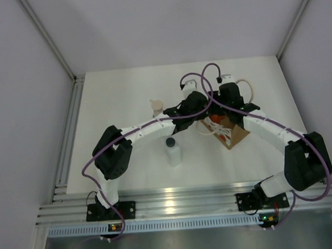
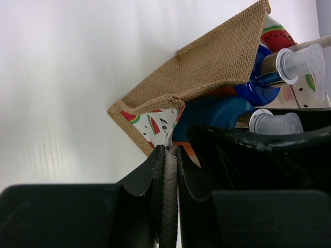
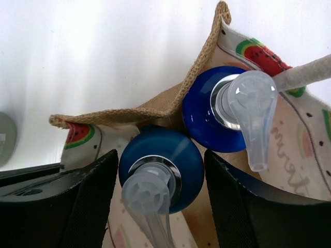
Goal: Take the personal care products out of the canvas bag
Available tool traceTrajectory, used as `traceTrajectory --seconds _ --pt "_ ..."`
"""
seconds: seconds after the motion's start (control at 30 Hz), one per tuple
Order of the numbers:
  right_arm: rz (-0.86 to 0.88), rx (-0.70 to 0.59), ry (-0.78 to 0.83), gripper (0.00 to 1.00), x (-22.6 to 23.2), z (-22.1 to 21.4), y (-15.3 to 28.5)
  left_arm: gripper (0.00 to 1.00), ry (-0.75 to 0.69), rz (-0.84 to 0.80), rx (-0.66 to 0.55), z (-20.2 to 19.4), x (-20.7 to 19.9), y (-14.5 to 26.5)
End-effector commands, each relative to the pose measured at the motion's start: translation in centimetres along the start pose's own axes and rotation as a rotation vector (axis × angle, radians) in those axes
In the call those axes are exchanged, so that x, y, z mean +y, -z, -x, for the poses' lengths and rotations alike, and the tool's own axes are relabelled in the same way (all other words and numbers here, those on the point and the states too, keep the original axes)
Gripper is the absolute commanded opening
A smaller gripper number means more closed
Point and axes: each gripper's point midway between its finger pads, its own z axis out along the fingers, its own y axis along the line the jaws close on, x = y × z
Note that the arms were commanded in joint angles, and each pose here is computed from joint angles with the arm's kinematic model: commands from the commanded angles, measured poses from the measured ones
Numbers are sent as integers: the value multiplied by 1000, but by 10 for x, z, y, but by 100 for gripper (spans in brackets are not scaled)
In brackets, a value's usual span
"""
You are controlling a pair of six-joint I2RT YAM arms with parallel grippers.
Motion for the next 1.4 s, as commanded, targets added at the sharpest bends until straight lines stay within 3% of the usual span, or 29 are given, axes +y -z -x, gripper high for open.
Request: traceTrajectory --seconds 0.0,0.27,0.57,0.6,0.67,0.7,1.0,1.37 --pt "-17 -94 -34 65 1 18 -12 0 -32 31 21 -11 13 -1" --pt "-48 -101 -43 60 -5 8 -21 0 -40 20 20 -9 9 0" --pt "-42 -224 -57 27 -6 29 -11 0 -38 19 13 -3 10 -1" --pt "-31 -232 -51 19 -5 31 -10 0 -37 22 13 -2 11 -1" --pt "-17 -256 -45 12 -2 40 -3 0 -29 24 13 -2 12 -1" --pt "-6 -265 -42 0 0 43 0 0 -25 23 14 -2 12 -1" --pt "35 -370 -14 0 3 80 45 0 -8 19 19 0 12 -5" --pt "62 -409 25 0 1 100 98 0 -8 27 17 1 15 -9"
